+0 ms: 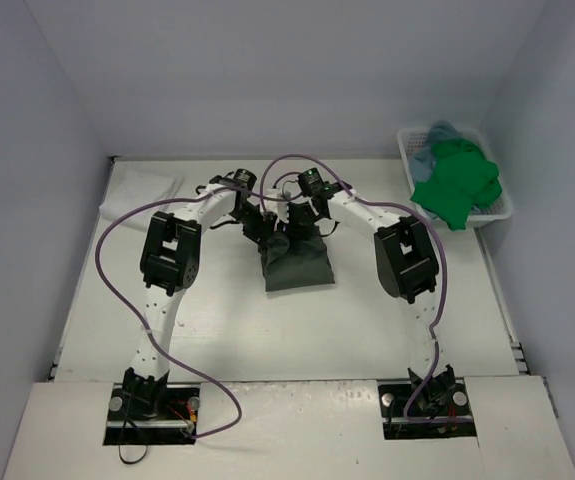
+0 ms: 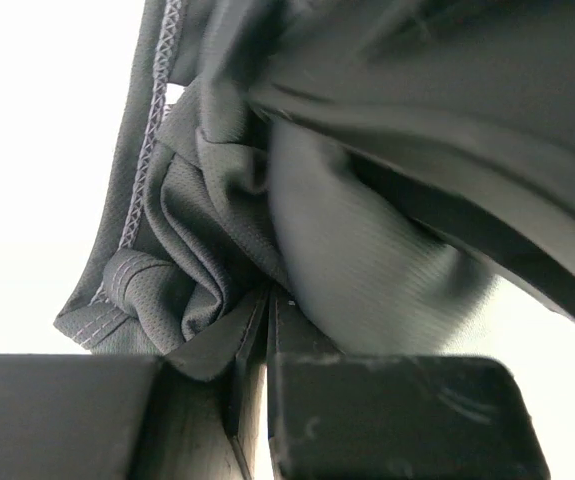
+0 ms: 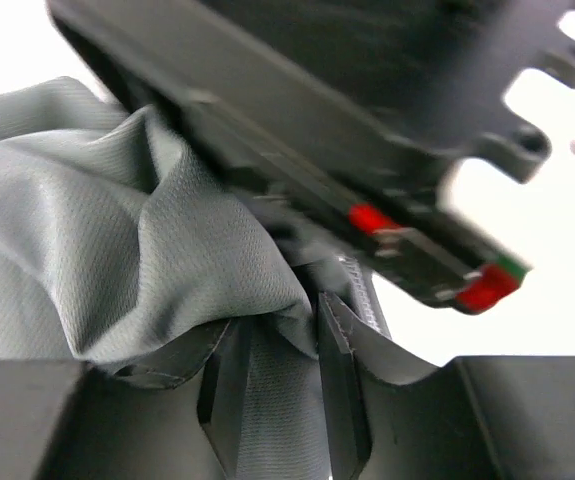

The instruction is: Fold and stack the t-shirts

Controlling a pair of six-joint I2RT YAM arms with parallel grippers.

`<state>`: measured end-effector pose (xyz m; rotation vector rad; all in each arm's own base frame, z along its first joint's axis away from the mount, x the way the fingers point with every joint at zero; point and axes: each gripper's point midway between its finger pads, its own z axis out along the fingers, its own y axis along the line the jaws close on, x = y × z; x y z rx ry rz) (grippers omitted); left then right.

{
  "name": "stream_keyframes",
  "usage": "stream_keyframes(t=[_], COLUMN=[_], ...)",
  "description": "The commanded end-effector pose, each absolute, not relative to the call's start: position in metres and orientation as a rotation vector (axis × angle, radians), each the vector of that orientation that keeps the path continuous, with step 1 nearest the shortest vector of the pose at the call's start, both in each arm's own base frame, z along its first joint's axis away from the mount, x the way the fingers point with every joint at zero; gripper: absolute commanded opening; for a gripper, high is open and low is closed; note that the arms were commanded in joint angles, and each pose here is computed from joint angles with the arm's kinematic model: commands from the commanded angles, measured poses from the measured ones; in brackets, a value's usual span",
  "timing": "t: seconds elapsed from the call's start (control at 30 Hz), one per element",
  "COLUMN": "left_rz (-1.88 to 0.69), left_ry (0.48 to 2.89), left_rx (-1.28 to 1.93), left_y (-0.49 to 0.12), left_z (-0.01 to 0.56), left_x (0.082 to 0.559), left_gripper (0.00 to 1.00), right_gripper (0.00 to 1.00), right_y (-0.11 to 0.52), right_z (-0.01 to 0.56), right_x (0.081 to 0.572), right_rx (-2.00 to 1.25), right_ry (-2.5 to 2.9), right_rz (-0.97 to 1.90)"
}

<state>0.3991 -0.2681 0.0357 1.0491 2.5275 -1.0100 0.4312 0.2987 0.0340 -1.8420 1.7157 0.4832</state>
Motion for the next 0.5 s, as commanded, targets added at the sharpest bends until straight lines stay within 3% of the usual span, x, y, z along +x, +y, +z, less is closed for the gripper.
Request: stream_keyframes(t=[0.0, 0.47], left_rz=[-0.978, -0.942], left_ry=[2.498, 2.474], left_rx=[1.170, 1.170], left_y=[-0.274, -0.269], left_z=[0.042, 0.057], left_x=[0.390, 0.395], left_gripper=[0.00, 0.00], right_gripper=[0.29, 0.31], right_y=[0.283, 0.287], right_z=[0.038, 0.049], right_x=[0.456, 0.470], right_rx=[-1.744, -1.566], right_ry=[1.781, 1.823], right_rz=[0.347, 0.313])
